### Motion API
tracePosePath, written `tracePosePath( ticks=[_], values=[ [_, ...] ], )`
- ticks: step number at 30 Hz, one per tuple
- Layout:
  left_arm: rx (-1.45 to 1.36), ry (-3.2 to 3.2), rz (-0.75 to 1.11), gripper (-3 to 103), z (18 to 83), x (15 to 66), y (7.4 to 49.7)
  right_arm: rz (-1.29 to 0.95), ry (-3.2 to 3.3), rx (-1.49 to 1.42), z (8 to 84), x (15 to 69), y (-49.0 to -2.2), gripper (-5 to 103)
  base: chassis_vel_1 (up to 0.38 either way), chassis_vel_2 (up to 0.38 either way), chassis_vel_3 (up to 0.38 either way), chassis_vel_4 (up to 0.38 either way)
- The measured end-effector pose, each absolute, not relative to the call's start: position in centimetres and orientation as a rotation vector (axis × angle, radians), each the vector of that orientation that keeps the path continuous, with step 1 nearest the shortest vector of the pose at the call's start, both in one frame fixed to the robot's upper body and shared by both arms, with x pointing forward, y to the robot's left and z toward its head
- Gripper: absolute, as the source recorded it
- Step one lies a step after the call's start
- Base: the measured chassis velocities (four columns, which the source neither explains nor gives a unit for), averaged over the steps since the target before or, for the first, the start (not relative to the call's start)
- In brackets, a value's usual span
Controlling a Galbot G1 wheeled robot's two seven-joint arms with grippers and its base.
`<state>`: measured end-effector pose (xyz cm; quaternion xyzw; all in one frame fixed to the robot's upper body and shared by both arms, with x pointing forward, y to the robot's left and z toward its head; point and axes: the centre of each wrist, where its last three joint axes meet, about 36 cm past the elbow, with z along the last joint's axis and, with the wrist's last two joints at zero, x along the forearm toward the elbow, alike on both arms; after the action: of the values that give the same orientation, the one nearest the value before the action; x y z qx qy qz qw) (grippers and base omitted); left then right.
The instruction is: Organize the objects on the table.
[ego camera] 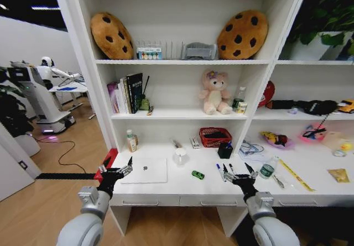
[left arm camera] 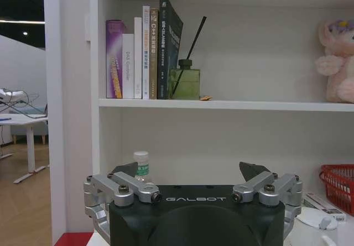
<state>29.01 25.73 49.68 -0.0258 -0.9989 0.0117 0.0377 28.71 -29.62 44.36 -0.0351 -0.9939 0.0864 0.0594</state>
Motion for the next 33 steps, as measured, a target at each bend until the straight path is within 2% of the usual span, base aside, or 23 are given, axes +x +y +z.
tracePosePath(
  ticks=[33],
  values=[
    [-0.081,-3.065,0.036,100,49.7,29.0,25.7,0.255,-3.03,-0.085,44.6,26.7,-29.3,100,-0.12,-0.118,0.12,0.126]
  ],
)
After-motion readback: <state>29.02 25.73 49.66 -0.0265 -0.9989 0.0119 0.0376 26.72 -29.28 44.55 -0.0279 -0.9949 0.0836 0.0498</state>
